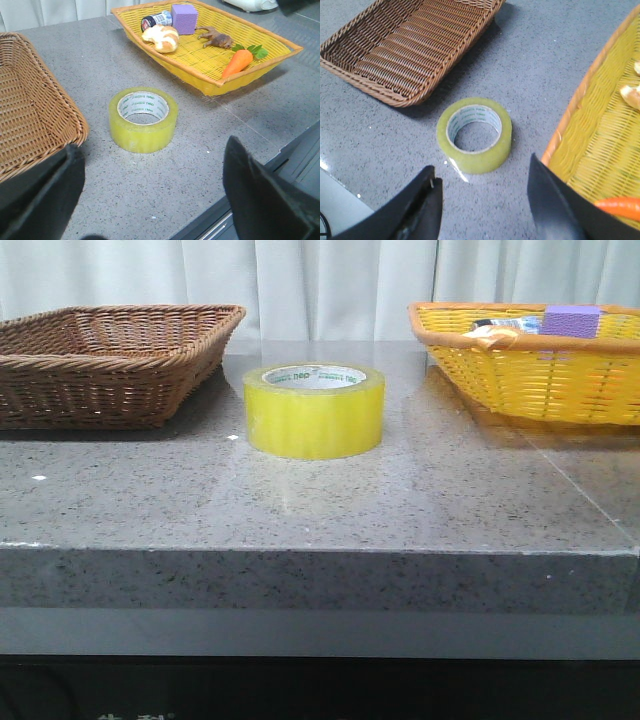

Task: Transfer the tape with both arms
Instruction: 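Withdraw the right gripper away from the tape roll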

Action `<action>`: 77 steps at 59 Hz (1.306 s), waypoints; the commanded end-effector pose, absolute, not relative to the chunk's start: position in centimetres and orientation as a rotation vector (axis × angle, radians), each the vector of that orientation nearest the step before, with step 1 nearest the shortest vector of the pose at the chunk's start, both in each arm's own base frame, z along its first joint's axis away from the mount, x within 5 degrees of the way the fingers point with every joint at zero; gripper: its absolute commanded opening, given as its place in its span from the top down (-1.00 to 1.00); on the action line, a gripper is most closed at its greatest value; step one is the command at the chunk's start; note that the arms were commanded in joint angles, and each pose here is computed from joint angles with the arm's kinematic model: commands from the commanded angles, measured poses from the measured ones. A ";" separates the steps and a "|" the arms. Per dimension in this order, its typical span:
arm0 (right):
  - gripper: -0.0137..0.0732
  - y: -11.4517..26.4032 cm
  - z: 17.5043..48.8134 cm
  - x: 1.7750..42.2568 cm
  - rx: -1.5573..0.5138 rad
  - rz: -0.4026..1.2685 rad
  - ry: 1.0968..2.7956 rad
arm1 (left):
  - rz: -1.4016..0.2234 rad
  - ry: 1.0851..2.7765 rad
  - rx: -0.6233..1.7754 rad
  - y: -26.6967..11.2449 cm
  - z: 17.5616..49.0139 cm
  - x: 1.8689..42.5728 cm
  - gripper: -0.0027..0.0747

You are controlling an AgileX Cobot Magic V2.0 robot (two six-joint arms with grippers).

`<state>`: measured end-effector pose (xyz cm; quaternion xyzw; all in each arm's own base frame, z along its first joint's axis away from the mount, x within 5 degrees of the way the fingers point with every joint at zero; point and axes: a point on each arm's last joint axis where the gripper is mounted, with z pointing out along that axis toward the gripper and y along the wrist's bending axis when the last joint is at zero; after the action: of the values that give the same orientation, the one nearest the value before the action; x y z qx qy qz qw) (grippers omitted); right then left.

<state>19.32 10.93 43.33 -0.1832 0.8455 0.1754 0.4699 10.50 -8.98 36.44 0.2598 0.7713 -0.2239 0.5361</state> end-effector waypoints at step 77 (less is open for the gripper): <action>-0.27 5.5 38.6 9.5 -0.360 0.473 1.752 | -0.120 1.866 1.235 -16.0 41.7 19.3 -0.53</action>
<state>9.50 5.57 37.07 -0.1629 0.7876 0.1976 0.5605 18.13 -14.87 40.46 0.4662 0.7784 -0.0617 0.4159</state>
